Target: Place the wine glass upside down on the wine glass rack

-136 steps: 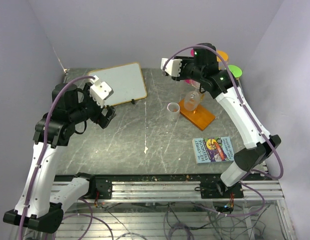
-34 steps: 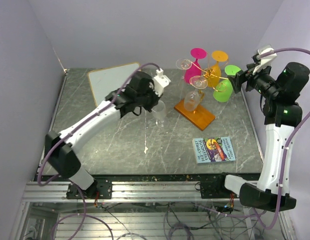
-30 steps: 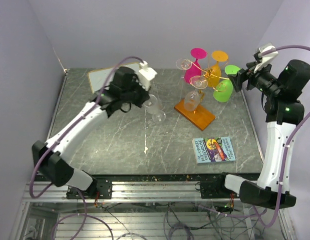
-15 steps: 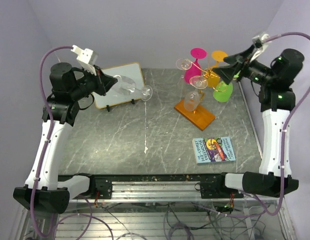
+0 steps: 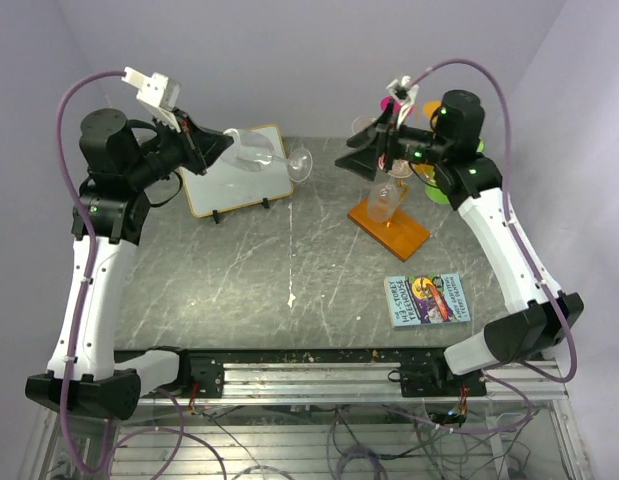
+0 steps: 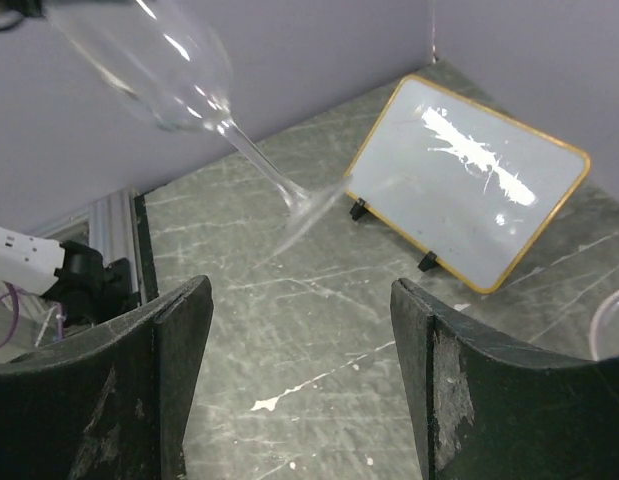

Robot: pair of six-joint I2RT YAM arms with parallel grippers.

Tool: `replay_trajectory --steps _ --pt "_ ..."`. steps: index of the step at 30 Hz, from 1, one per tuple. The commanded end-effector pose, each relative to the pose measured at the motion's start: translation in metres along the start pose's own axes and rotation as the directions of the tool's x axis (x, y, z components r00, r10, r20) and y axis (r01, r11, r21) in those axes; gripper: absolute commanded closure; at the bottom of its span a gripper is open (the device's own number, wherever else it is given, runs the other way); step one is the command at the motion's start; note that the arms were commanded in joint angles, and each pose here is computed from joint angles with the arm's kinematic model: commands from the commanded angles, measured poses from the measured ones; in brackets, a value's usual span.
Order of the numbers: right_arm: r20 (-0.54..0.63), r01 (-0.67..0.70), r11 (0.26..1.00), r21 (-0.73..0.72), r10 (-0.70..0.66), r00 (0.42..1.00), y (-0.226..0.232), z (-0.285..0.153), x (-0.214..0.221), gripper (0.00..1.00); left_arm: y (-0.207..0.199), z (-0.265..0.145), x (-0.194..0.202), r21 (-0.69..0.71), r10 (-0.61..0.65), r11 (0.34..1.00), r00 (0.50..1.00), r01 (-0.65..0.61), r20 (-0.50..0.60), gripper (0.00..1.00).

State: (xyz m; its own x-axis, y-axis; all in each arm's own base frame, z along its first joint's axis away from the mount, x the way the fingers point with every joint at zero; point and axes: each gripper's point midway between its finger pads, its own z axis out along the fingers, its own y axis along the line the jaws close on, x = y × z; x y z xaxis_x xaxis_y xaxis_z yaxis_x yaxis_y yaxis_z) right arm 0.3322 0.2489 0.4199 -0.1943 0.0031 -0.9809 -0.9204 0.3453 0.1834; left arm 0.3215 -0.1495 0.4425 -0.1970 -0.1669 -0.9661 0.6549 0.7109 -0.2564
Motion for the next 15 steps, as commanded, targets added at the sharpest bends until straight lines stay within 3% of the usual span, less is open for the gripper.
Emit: replay_trajectory --steps 1,15 --pt "-0.014 -0.015 0.999 0.034 0.015 1.0 0.002 0.024 0.003 0.28 -0.019 -0.011 -0.046 0.024 0.061 0.998 0.992 -0.064 0.109 0.93" --pt "-0.031 -0.108 0.993 0.058 0.11 0.993 0.007 0.07 0.015 0.32 -0.023 -0.012 -0.069 0.022 0.11 0.993 0.979 -0.116 0.17 0.93"
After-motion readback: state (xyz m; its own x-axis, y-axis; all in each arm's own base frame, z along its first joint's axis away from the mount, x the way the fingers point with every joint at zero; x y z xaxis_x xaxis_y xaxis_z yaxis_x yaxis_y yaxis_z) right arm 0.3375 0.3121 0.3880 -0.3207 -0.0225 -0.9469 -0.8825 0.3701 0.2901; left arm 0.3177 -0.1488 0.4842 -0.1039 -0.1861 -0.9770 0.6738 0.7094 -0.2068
